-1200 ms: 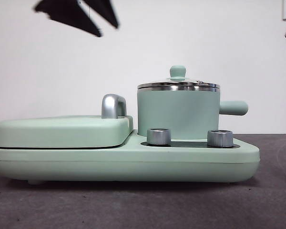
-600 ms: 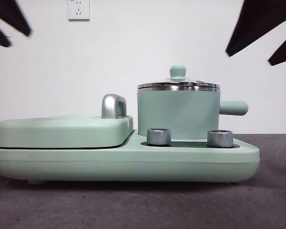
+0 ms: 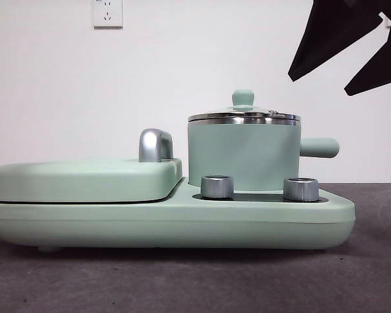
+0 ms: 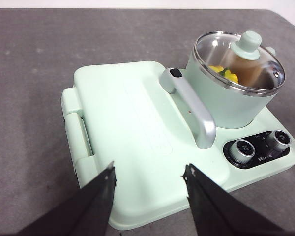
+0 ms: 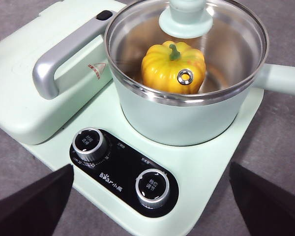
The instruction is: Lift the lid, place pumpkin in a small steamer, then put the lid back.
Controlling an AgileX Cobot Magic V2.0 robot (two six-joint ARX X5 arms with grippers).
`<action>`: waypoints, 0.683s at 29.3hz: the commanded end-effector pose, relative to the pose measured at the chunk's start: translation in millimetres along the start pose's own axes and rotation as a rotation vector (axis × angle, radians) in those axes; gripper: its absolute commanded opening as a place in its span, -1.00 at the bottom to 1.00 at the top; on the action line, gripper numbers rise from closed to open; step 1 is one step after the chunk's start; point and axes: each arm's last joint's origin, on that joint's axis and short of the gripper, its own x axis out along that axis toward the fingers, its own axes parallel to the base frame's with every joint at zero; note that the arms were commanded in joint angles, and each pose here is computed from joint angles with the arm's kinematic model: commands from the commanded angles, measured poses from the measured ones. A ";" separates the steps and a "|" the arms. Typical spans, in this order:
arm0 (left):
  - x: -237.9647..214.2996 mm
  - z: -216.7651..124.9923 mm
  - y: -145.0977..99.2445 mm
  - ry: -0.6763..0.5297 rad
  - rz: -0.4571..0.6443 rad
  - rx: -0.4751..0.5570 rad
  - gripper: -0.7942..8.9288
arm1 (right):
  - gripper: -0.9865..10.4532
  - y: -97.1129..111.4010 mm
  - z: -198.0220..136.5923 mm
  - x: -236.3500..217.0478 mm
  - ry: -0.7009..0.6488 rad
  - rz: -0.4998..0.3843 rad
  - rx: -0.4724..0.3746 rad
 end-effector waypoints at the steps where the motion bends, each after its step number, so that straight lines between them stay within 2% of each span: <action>1: -1.5 2.2 -0.8 -0.016 -0.004 -0.006 -0.42 | 0.04 2.1 3.2 -0.5 -0.014 0.014 -0.011; 2: -1.6 2.2 -0.8 -0.016 -0.006 -0.006 -0.61 | -0.05 2.0 3.3 -0.5 -0.014 0.012 -0.006; 3: -1.6 2.3 -0.8 -0.017 -0.006 -0.007 -0.85 | -0.34 2.0 3.2 -0.4 -0.013 0.012 -0.001; 4: -1.6 2.8 -0.9 -0.022 -0.007 -0.001 -0.82 | -0.78 2.1 3.1 -0.4 -0.012 0.012 0.003; 20: -3.0 2.4 -1.1 -0.025 -0.009 0.014 -0.82 | -0.81 2.0 6.6 -0.5 -0.049 0.005 0.006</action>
